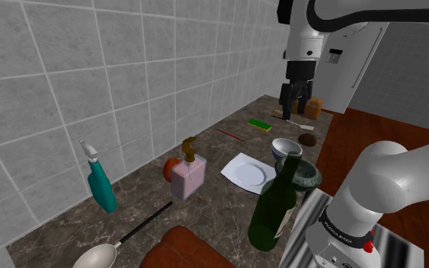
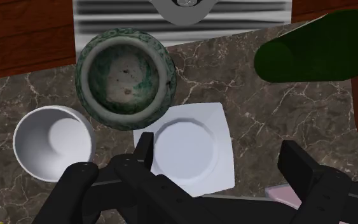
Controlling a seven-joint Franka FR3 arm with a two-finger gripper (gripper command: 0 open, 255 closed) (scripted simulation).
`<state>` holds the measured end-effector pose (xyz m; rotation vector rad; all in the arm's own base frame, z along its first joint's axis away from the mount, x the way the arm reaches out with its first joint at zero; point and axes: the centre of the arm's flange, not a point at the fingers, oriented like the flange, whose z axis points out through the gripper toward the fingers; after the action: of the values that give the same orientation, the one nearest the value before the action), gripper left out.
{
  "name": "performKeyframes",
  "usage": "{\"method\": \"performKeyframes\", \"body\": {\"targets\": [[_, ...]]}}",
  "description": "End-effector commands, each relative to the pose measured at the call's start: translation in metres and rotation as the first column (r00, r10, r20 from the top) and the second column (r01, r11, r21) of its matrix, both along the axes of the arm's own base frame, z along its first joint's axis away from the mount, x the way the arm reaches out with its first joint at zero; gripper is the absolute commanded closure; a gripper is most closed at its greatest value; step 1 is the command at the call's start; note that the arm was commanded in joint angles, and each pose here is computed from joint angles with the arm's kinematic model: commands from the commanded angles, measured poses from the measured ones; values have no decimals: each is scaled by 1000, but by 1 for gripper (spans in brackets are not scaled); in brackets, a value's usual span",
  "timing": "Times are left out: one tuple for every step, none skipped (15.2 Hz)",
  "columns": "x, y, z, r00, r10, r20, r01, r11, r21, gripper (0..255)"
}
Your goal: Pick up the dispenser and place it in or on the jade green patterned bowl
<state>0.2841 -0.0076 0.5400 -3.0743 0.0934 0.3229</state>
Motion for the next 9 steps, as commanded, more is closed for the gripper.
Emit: {"method": "performKeyframes", "body": {"targets": [[0,0,0,1000,0,0,0,1000,0,0],[8,9,-4,1000,5,4,-5,1000,0,0],[17,18,-8,1000,10,8,-10,1000,-1,0],[25,27,-11,1000,15,11,-15,1000,-1,0],[34,36,-15,1000,20,15,-20,1000,-1,0],[42,45,-19,999,26,19,-26,1000,-2,0],[50,55,-23,999,31,23,-31,1000,-2,0],[59,64,-26,999,36,26,-36,999,-2,0],[67,73,-30,999,41,30,-41,999,-3,0]]}}
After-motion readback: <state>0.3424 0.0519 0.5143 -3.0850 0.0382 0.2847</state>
